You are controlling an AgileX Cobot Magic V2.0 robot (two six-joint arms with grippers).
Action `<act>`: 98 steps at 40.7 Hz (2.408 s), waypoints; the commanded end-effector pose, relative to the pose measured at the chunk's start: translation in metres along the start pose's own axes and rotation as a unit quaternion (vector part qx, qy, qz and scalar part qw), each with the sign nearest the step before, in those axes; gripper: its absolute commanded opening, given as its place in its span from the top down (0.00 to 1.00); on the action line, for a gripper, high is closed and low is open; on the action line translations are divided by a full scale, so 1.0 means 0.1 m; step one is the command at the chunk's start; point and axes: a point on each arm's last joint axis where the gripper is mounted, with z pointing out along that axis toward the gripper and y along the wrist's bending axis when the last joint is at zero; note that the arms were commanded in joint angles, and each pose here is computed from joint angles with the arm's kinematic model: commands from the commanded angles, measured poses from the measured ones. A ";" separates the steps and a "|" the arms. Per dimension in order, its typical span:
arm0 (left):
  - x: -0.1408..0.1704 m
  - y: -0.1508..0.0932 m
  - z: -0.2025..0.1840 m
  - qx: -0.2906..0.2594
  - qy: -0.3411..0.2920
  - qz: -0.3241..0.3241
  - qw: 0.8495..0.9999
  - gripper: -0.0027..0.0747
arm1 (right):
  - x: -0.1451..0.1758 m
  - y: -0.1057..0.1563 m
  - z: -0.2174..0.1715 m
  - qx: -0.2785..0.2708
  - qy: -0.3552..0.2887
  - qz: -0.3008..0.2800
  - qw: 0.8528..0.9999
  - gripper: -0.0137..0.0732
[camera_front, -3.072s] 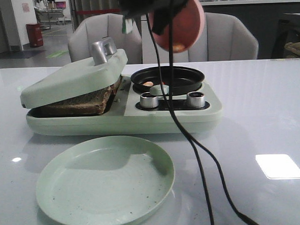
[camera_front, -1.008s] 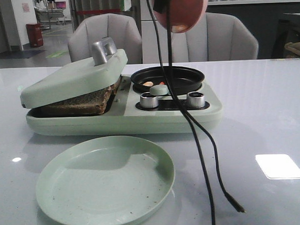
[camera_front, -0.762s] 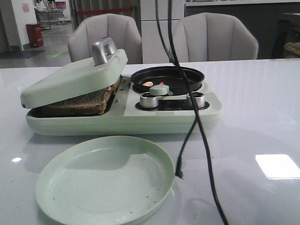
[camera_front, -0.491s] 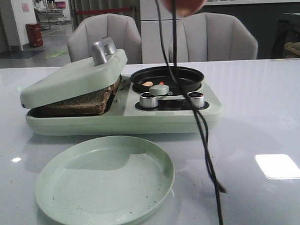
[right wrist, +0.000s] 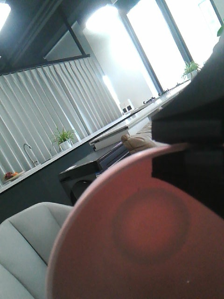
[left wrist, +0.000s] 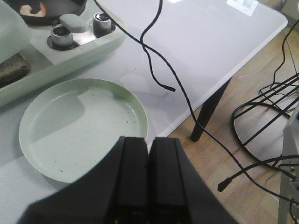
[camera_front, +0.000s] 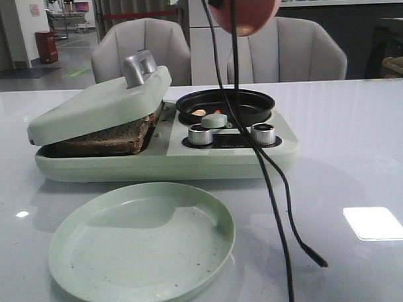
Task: Make breakfast with bread and shrimp
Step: 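Tilt the pink bowl to pour the shrimp into the round pan, then carry the pink bowl back and set it on the table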
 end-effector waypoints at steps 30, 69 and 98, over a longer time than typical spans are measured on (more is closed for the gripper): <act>-0.14 -0.02 -0.04 0.000 -0.046 -0.003 0.999 0.84 | -0.07 -0.69 -0.09 0.093 0.005 0.042 0.995 0.69; -0.14 -0.02 -0.04 0.000 -0.046 -0.003 0.999 0.84 | 1.72 -1.60 0.22 -0.392 0.414 0.203 0.796 0.70; -0.14 -0.02 -0.04 0.000 -0.046 -0.003 0.999 0.84 | 2.86 -0.60 0.10 -0.442 0.466 0.250 0.725 0.65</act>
